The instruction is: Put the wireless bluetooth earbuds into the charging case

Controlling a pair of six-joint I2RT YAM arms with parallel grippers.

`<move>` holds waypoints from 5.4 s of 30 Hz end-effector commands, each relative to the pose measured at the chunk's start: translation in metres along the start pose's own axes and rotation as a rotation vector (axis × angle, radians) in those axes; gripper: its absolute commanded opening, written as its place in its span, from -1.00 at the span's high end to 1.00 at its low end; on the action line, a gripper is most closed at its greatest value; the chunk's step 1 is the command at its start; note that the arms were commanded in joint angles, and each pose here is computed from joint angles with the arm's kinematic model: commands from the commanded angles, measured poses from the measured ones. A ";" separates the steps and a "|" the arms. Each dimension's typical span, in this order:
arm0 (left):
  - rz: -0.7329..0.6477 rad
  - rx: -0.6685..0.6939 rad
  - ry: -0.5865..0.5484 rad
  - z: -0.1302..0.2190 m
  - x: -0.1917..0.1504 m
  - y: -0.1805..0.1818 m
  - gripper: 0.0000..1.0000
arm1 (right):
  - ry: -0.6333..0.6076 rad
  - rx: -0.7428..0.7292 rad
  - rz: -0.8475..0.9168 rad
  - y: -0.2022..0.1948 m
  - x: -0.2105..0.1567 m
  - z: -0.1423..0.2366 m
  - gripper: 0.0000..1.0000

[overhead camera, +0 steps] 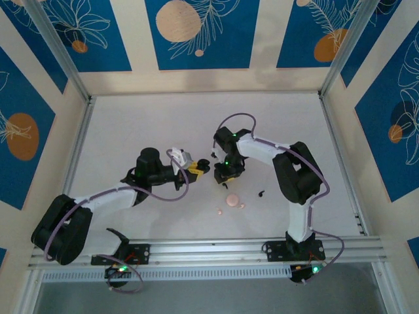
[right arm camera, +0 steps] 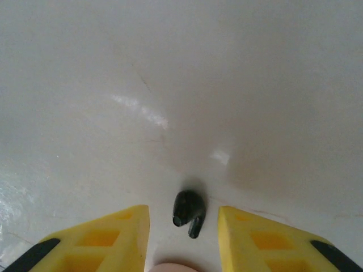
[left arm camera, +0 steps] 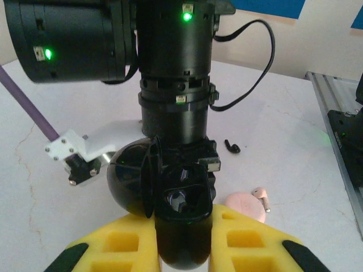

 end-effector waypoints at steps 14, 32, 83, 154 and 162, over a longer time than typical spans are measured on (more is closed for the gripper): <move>-0.006 0.008 0.027 0.005 -0.005 -0.006 0.62 | 0.037 -0.086 0.026 0.004 0.001 -0.010 0.39; 0.003 0.008 0.043 0.005 -0.011 -0.008 0.61 | 0.037 -0.112 0.014 0.001 -0.001 -0.017 0.50; 0.016 0.120 -0.078 -0.016 -0.010 -0.001 0.67 | -0.921 0.600 0.270 0.015 -0.053 0.130 0.67; -0.070 0.126 -0.246 0.002 0.029 -0.006 0.65 | -0.979 0.501 0.488 0.049 -0.060 0.118 0.67; -0.082 0.126 -0.226 0.002 0.028 -0.006 0.66 | -1.009 0.506 0.499 0.049 -0.065 0.129 0.68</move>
Point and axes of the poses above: each hand's point on the last joint's axis, 136 mm out from that joint toward the fingers, its own z axis back along the fingers, its own y axis along the line the jaws close on, x = y × z, the point moved 8 cm from there along z, back along the fingers, and after that the axes turned 14 degrees about -z, right-handed, at the moved point
